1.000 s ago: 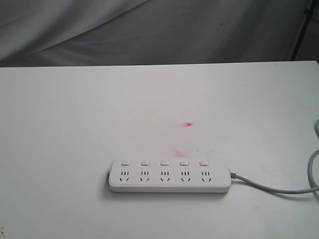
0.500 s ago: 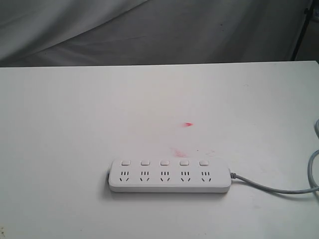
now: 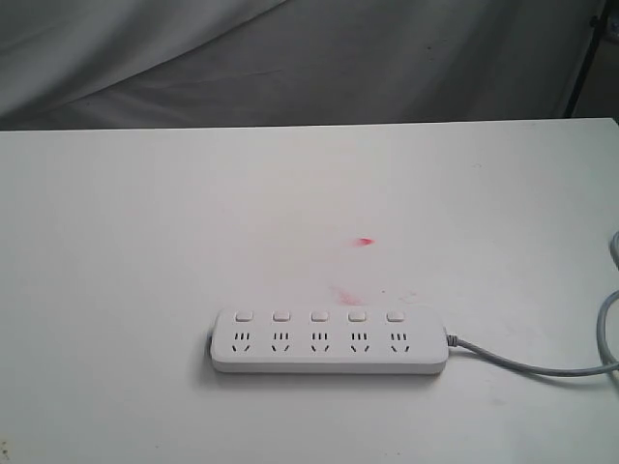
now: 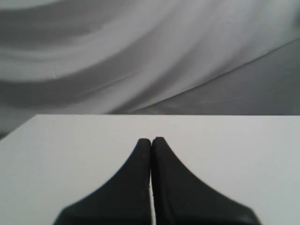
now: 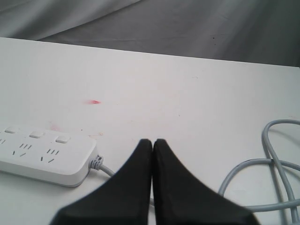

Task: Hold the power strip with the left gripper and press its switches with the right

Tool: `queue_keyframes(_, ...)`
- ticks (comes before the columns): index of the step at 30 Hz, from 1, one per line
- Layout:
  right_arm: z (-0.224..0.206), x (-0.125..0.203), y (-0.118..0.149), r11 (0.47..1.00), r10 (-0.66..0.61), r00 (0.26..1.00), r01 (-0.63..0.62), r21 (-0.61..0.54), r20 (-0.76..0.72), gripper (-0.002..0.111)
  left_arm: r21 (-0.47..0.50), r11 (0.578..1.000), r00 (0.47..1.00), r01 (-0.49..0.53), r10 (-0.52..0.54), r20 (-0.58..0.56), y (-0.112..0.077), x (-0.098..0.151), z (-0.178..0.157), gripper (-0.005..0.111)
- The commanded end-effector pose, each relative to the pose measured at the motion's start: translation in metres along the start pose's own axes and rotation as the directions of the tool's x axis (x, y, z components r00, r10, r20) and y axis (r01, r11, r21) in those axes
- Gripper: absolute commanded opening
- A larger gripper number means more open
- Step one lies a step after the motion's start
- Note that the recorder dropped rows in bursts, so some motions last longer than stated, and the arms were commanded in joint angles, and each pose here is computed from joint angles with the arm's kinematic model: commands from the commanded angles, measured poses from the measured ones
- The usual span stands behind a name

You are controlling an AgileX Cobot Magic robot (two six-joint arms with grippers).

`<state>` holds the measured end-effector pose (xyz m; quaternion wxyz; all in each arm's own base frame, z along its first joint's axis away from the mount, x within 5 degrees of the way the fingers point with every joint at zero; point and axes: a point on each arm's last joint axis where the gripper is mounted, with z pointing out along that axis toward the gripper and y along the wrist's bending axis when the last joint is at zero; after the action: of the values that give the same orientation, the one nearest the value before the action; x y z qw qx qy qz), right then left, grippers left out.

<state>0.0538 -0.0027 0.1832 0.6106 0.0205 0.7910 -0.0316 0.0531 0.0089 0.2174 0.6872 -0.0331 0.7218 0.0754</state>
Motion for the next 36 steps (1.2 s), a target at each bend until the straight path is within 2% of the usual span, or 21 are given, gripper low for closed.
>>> queue_keyframes(1,0.0,0.001,0.0,1.0,0.002,1.0,-0.002,0.006,0.001,0.0,0.002,0.998,0.998,-0.056,0.056,0.021,0.002,-0.037,0.004,0.001)
queue_keyframes(8,0.0,0.001,0.0,1.0,0.002,1.0,-0.002,0.006,0.001,0.0,0.033,0.996,0.994,-0.088,0.09,-0.065,0.003,-0.086,0.039,0.001)
queue_keyframes(11,0.0,0.001,0.0,1.0,0.002,1.0,-0.002,0.006,0.001,0.0,0.066,0.992,0.989,-0.108,0.114,-0.097,0.001,-0.099,0.058,0.001)
queue_keyframes(14,0.0,0.001,0.0,1.0,0.002,1.0,-0.002,0.006,0.001,0.0,0.108,0.984,0.979,-0.139,0.153,-0.136,-0.002,-0.102,0.078,0.001)
queue_keyframes(18,0.0,0.001,0.0,1.0,0.002,1.0,-0.002,0.007,0.003,0.0,0.155,0.972,0.964,-0.179,0.204,-0.17,-0.005,-0.098,0.099,0.001)
queue_keyframes(24,0.0,0.001,0.0,1.0,0.002,1.0,-0.002,0.007,0.003,0.0,0.191,0.965,0.942,-0.177,0.223,-0.25,-0.008,-0.079,0.128,0.001)
queue_keyframes(31,0.0,0.001,0.0,1.0,0.002,1.0,-0.002,0.007,0.003,0.0,0.276,0.919,0.883,-0.283,0.362,-0.299,-0.011,-0.055,0.153,0.001)
queue_keyframes(36,0.0,0.001,0.0,1.0,0.002,1.0,-0.002,0.007,0.003,0.0,0.325,0.92,0.887,-0.217,0.325,-0.327,-0.017,-0.043,0.173,0.001)
